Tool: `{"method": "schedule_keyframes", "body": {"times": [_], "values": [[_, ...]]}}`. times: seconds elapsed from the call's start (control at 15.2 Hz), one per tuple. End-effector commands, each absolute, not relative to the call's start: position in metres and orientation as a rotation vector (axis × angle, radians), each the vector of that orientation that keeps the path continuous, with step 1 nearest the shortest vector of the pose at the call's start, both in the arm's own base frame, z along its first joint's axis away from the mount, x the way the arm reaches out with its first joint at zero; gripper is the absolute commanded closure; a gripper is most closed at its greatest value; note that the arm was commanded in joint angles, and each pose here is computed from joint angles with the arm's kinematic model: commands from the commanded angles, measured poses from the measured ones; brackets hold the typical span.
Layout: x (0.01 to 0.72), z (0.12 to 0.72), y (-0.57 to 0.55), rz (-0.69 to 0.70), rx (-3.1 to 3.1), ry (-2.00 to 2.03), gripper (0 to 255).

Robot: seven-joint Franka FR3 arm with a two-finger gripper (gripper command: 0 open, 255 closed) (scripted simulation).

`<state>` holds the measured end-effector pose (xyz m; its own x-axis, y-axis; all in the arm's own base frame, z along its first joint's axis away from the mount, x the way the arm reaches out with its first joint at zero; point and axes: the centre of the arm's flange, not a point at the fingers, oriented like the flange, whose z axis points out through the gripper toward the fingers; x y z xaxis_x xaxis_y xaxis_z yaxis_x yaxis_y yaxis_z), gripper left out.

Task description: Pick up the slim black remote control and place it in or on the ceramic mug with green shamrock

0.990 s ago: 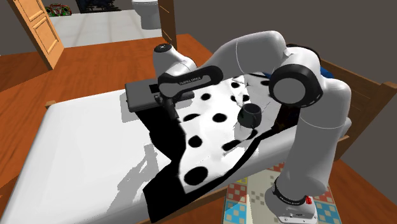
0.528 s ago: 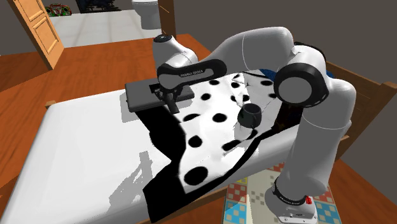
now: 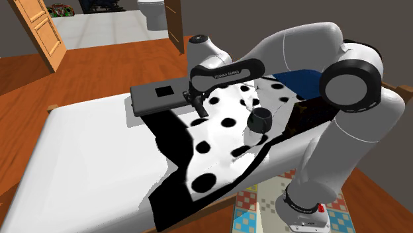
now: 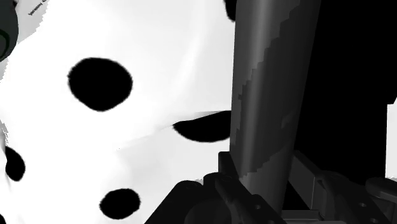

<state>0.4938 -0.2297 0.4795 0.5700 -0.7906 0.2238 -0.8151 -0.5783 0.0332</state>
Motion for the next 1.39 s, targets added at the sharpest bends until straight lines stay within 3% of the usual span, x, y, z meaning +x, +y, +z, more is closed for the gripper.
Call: {"method": "schedule_keyframes", "body": {"times": [0.0, 1.32], "values": [[0.469, 0.477, -0.235, 0.279, 2.666, -1.369, 255], [0.218, 0.469, -0.316, 0.279, 2.666, -1.369, 255]]}}
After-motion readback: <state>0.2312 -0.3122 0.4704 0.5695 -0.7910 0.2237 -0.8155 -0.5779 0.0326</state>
